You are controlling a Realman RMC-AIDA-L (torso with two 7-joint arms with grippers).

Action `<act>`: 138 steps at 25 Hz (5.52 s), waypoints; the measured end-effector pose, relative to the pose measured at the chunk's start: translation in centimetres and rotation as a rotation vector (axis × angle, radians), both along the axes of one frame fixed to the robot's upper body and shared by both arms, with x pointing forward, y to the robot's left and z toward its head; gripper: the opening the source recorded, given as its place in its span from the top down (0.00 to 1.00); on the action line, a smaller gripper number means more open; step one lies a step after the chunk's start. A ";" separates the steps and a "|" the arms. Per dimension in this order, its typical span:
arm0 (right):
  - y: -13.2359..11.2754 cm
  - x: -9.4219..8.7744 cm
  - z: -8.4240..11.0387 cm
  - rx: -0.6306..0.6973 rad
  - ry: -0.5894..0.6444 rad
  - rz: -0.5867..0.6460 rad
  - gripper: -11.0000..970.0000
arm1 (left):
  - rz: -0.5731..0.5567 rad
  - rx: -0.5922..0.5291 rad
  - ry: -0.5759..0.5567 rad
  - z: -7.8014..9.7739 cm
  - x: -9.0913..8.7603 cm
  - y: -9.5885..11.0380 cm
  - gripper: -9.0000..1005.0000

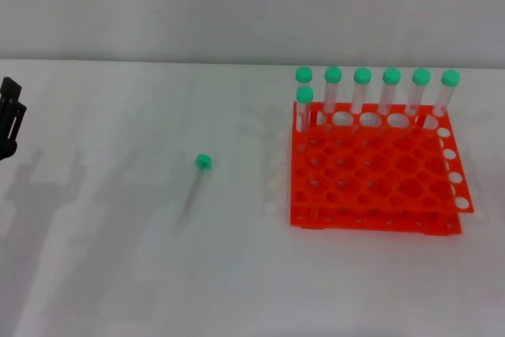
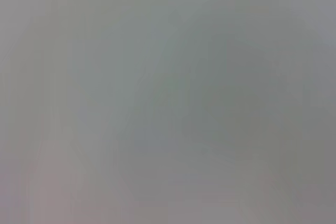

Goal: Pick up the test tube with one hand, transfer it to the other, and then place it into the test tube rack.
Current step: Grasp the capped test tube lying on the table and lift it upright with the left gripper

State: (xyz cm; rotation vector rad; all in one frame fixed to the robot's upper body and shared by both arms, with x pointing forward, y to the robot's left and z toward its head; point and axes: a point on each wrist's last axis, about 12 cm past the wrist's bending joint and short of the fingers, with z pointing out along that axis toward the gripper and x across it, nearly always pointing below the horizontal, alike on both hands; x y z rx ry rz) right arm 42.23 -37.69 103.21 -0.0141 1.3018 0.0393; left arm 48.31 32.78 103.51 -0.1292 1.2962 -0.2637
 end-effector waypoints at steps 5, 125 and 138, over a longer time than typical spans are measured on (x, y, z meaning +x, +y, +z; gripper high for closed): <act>0.0 0.1 0.0 -0.001 0.000 0.002 0.09 | -0.003 0.001 -0.005 0.1 0.1 0.0 0.30; -0.7 0.0 2.6 0.001 -0.173 0.061 0.16 | -0.469 0.437 1.642 9.1 16.5 -12.4 0.72; -0.5 -0.7 2.7 0.008 -0.198 0.087 0.16 | -0.478 0.524 1.416 9.6 18.5 -11.3 0.81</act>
